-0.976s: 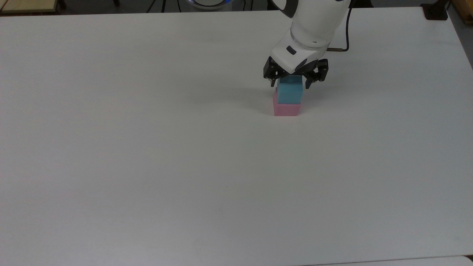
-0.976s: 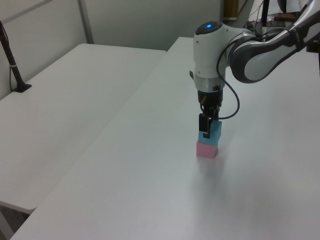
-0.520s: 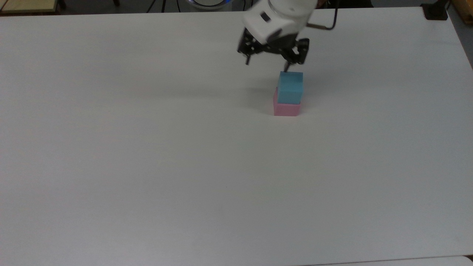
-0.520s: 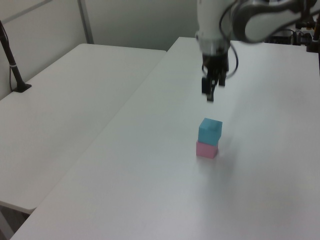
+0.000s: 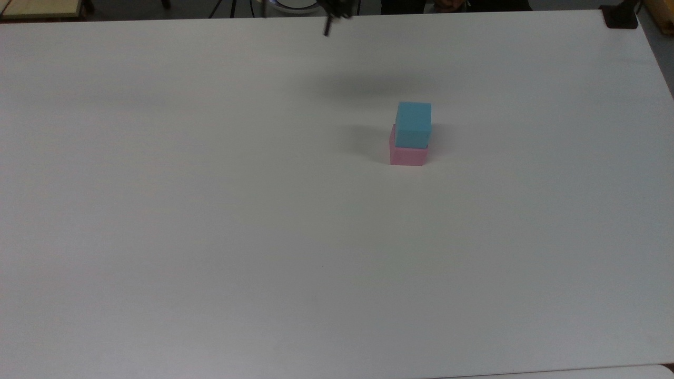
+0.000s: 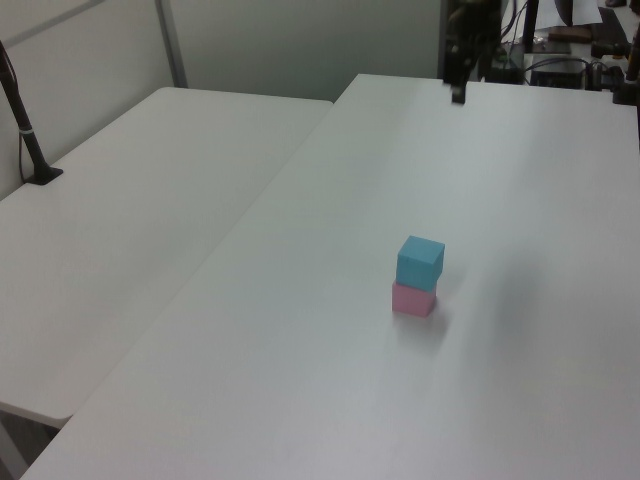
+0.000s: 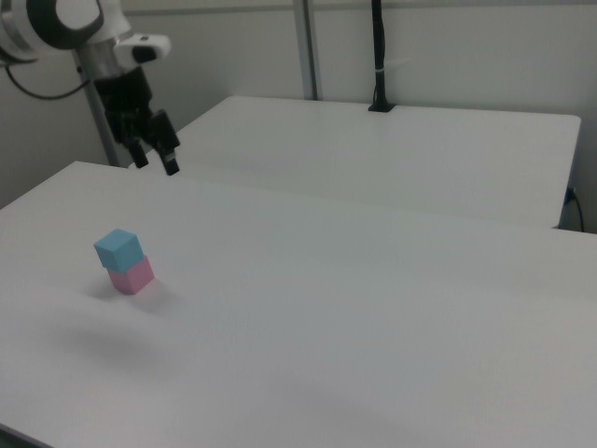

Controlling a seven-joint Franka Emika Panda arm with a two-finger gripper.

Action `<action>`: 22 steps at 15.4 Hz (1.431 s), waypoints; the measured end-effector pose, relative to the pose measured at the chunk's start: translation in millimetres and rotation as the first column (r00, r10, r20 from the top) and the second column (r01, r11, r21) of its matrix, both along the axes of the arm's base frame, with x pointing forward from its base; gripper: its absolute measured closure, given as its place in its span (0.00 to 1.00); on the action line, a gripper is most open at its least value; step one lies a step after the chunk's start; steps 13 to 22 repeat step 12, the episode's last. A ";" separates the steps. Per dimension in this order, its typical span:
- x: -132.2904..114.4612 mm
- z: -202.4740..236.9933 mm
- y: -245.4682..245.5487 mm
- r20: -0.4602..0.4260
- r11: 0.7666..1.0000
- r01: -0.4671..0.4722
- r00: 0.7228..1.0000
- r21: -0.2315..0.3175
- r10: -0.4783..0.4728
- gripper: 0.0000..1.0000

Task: Put blue cube on pink cube
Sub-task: 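Open the gripper and raise it away from the stacked cubes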

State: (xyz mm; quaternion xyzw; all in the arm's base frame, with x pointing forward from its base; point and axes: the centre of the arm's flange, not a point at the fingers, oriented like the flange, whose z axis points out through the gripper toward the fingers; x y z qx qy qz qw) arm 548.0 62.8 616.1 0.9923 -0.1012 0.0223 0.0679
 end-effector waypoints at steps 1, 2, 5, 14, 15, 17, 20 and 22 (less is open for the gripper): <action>-6.9 13.8 -21.7 0.009 1.000 -0.004 1.000 0.024 0.004 0.00; -14.1 25.6 -42.3 0.016 0.999 -0.012 1.000 0.044 0.011 0.00; -28.0 44.7 -85.7 0.032 0.997 -0.056 0.998 0.061 0.054 0.00; -30.7 43.7 -118.8 0.018 0.985 -0.164 0.986 0.060 0.164 0.00; -30.7 43.7 -118.8 0.018 0.985 -0.164 0.986 0.060 0.164 0.00; -30.7 43.7 -118.8 0.018 0.985 -0.164 0.986 0.060 0.164 0.00; -30.7 43.7 -118.8 0.018 0.985 -0.164 0.986 0.060 0.164 0.00; -30.7 43.7 -118.8 0.018 0.985 -0.164 0.986 0.060 0.164 0.00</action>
